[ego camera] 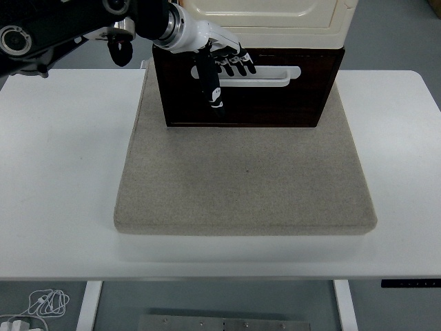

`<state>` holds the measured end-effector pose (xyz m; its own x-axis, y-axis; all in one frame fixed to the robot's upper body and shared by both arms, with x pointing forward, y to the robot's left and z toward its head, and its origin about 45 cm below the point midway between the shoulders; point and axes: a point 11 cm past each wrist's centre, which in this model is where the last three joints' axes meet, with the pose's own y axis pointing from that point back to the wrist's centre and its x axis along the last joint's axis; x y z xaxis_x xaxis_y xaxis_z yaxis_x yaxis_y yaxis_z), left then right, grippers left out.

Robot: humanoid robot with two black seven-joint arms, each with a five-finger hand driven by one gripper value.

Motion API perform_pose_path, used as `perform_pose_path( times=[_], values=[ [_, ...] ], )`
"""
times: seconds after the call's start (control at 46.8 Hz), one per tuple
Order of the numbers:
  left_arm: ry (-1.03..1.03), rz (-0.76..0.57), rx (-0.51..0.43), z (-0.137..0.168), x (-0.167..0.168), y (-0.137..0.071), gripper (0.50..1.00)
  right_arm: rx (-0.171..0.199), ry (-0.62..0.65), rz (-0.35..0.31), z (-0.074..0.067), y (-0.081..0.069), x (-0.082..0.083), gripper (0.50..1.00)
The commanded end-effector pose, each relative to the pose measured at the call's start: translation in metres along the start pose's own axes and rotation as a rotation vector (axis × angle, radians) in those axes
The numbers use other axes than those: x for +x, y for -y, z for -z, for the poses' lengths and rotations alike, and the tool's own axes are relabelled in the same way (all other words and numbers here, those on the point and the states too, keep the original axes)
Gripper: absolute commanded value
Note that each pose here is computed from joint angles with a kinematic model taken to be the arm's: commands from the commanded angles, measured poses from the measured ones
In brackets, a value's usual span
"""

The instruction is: Open the drawer under the combination cabinet

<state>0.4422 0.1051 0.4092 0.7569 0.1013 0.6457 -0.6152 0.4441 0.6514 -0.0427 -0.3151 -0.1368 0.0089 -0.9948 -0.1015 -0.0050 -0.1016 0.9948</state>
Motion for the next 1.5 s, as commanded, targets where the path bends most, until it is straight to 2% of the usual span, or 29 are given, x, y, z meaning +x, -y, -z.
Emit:
perform_pose_path(
  times=[0.0,1.175,1.474],
  values=[
    [-0.007,-0.006,0.003,0.001,0.0,0.001,1.0,0.0,0.001,0.0,0.0,0.0,0.0,0.926],
    [-0.041,-0.036,0.004,-0.002,0.001,0.01,1.0,0.0,0.0,0.0,0.0,0.0,0.0,0.926],
    [-0.021,-0.008,0.003,-0.013,-0.011,0.023,1.0,0.001,-0.001,0.0,0.001,0.0,0.0,0.926]
  ],
)
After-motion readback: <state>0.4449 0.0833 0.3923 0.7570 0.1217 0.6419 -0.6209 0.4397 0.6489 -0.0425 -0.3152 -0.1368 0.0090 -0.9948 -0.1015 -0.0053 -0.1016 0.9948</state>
